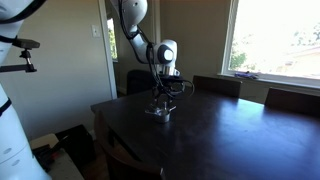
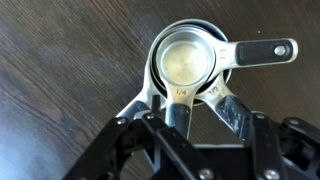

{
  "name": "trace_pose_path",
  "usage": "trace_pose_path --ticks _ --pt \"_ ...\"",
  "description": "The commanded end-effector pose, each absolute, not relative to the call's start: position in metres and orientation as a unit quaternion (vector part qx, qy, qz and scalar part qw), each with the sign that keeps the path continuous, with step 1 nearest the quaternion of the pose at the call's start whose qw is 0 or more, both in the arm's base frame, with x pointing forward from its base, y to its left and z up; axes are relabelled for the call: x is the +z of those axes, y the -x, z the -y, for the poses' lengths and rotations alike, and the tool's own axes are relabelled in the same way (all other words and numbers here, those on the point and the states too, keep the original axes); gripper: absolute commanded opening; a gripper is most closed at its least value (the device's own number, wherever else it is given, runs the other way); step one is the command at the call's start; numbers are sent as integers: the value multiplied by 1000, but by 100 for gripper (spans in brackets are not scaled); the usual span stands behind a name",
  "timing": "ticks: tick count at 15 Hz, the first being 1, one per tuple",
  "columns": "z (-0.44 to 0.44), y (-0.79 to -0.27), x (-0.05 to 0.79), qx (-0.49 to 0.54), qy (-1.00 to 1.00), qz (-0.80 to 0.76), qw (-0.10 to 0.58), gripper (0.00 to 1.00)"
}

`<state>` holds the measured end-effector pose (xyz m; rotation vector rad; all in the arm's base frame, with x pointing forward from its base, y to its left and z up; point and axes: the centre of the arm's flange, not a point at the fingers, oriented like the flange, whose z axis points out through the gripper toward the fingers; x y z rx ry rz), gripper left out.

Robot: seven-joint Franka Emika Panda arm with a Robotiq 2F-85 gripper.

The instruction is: Separate the measuring cups from each other

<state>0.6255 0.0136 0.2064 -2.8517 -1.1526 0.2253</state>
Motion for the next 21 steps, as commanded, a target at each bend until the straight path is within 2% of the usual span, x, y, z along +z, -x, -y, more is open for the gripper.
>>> trace_pose_path --ticks 1,3,4,5,7,9,11,14,17,18,19,20,21 --pt "-16 -625 207 63 916 394 52 64" --pt "-22 -629 204 57 911 405 58 75" --pt "-25 -632 203 55 909 408 59 88" --pt "-27 -633 201 53 908 411 59 93" --pt "-27 -636 200 46 910 409 53 100" --pt "-24 -635 202 42 911 407 54 100" --pt "-24 -638 200 42 912 405 55 95" --pt "-25 -642 193 43 909 410 60 71" --pt "-26 -645 187 42 907 415 59 67" --pt "-29 -648 184 41 907 414 57 69" --pt "-30 -650 184 40 908 414 55 64" --pt "-30 -649 185 39 908 414 53 42" --pt "-31 -649 187 37 909 413 50 36"
